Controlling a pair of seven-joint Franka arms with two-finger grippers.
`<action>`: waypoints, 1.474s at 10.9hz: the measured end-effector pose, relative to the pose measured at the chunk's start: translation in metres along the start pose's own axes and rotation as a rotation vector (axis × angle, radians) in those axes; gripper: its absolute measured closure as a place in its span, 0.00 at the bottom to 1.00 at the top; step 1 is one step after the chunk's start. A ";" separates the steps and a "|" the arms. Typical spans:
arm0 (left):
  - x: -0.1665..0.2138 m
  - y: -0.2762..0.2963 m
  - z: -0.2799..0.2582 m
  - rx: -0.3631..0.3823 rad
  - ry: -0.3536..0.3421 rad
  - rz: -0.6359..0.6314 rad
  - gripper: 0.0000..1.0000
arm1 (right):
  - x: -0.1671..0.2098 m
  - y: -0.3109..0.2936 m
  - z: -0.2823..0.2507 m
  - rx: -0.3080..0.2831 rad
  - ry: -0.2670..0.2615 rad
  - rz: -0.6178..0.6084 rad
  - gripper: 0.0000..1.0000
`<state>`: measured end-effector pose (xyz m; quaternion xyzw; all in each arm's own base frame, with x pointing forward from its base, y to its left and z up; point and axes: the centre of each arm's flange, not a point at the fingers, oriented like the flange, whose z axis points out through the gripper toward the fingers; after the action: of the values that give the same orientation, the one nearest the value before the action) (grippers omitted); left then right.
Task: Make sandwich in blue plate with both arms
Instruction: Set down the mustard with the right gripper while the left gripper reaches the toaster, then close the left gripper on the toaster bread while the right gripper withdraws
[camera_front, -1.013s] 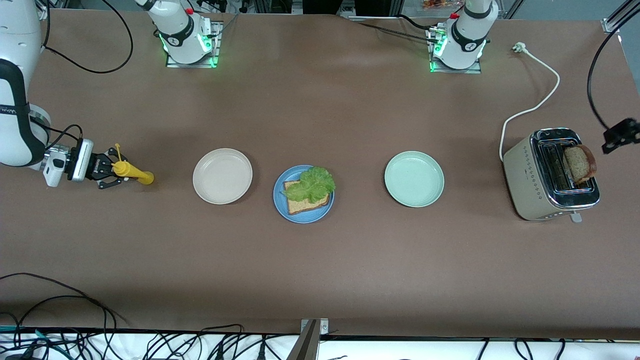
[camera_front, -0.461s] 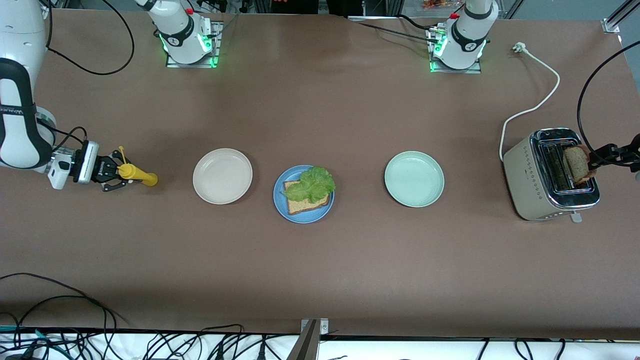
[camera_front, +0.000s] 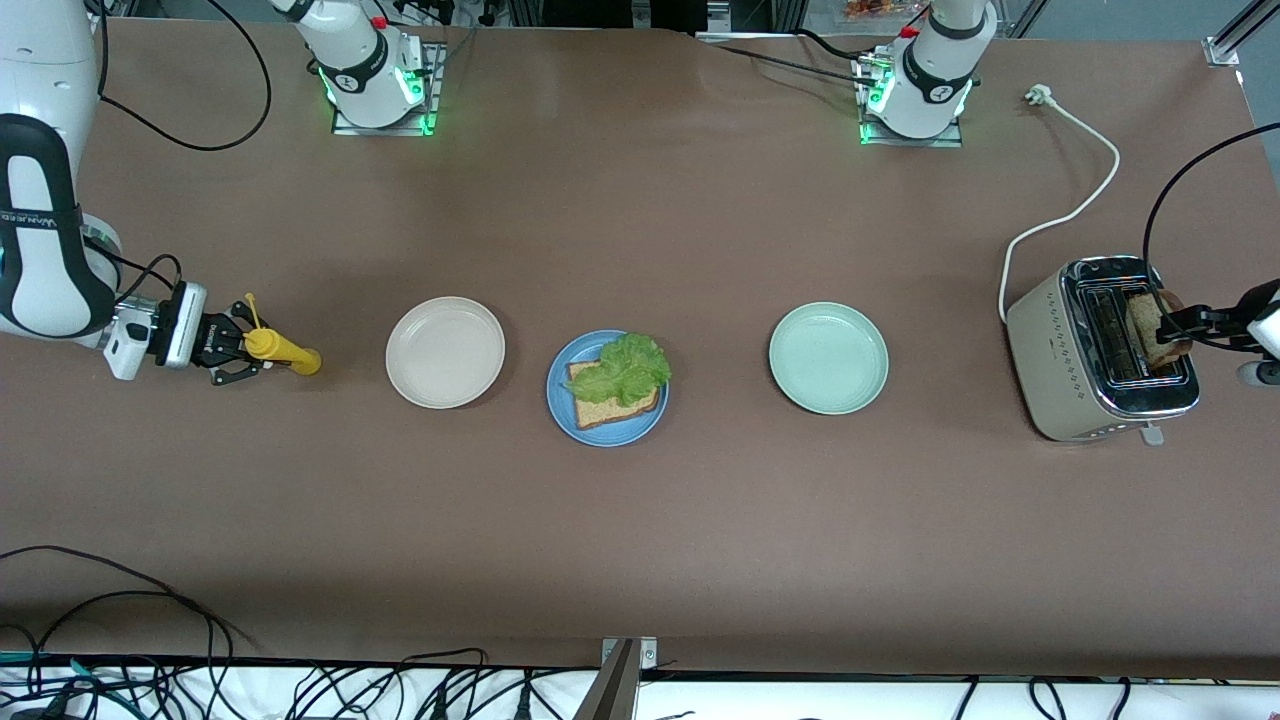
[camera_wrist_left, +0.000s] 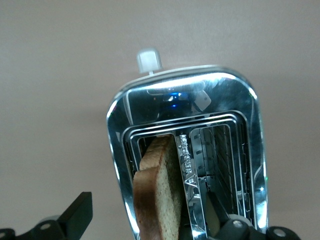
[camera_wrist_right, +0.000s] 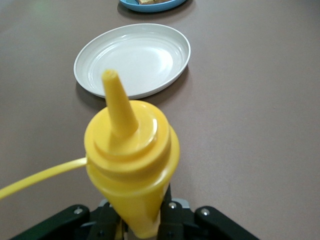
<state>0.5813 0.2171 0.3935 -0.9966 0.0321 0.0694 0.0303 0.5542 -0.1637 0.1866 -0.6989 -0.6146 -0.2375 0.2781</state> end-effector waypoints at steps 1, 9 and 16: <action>-0.001 0.000 0.009 -0.006 -0.015 0.001 0.01 | 0.000 -0.001 0.000 0.001 0.001 0.000 0.73; -0.012 0.008 0.036 -0.039 -0.094 0.006 0.20 | 0.012 -0.008 -0.072 -0.054 -0.086 -0.050 0.00; -0.023 0.003 0.015 -0.053 -0.121 0.047 0.63 | 0.044 -0.044 -0.197 -0.151 -0.305 0.387 0.00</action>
<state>0.5562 0.2161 0.3817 -0.9900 0.0518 0.1312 0.0039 0.5182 -0.2616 0.3651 -0.8501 -0.4847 -0.1166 0.1696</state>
